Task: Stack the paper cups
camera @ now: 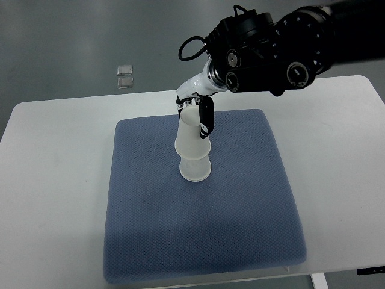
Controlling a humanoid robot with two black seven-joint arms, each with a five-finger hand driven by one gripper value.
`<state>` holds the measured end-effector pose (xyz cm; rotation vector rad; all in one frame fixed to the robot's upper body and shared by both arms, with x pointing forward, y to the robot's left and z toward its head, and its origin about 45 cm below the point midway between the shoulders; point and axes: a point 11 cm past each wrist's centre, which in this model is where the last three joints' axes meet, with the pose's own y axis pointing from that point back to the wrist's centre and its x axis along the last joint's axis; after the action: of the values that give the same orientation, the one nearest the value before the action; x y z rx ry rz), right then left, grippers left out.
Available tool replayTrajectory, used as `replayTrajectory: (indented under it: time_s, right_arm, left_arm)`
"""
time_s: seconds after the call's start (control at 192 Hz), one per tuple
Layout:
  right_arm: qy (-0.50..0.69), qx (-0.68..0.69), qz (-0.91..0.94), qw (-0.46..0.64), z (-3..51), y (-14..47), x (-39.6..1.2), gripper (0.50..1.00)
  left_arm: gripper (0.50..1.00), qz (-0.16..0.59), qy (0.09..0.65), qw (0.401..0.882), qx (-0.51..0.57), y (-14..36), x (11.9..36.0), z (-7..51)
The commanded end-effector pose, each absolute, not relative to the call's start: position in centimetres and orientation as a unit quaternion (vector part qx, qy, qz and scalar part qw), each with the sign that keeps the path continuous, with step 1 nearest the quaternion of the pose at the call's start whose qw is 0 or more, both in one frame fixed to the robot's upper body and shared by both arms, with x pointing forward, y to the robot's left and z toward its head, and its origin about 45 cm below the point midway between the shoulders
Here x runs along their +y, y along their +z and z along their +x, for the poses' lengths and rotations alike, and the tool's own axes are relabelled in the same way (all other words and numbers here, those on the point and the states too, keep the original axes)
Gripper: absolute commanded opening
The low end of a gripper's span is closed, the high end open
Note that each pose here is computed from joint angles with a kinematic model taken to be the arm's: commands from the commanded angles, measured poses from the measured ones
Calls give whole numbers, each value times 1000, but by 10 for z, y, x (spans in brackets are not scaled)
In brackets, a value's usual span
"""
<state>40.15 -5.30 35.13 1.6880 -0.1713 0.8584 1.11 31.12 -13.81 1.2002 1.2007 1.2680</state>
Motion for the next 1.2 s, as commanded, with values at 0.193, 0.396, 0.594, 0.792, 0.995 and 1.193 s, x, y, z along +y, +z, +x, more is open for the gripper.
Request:
replayTrajectory:
  time_s: [0.193, 0.396, 0.594, 0.792, 0.995, 1.193]
  right_arm:
    - [365, -72, 722, 583, 402, 348, -55, 825]
    - [366, -79, 723, 580, 403, 345, -55, 834]
    - [366, -80, 725, 577, 403, 346, -54, 844]
    - [319, -162, 763, 538, 415, 349, -62, 846]
    - [204, -341, 836, 377, 452, 357, -93, 848]
    - [18, -462, 866, 191, 474, 348, -135, 850]
  left_arm:
    - [1000, 495, 521, 490, 494, -138, 311, 11]
    - [1000, 494, 522, 489, 494, -138, 311, 11]
    - [1000, 494, 522, 489, 494, -138, 311, 11]
    - [1000, 494, 522, 489, 494, -138, 311, 11]
    - [1000, 497, 519, 486, 498, -138, 311, 3]
    - [1000, 497, 518, 486, 498, -139, 311, 3]
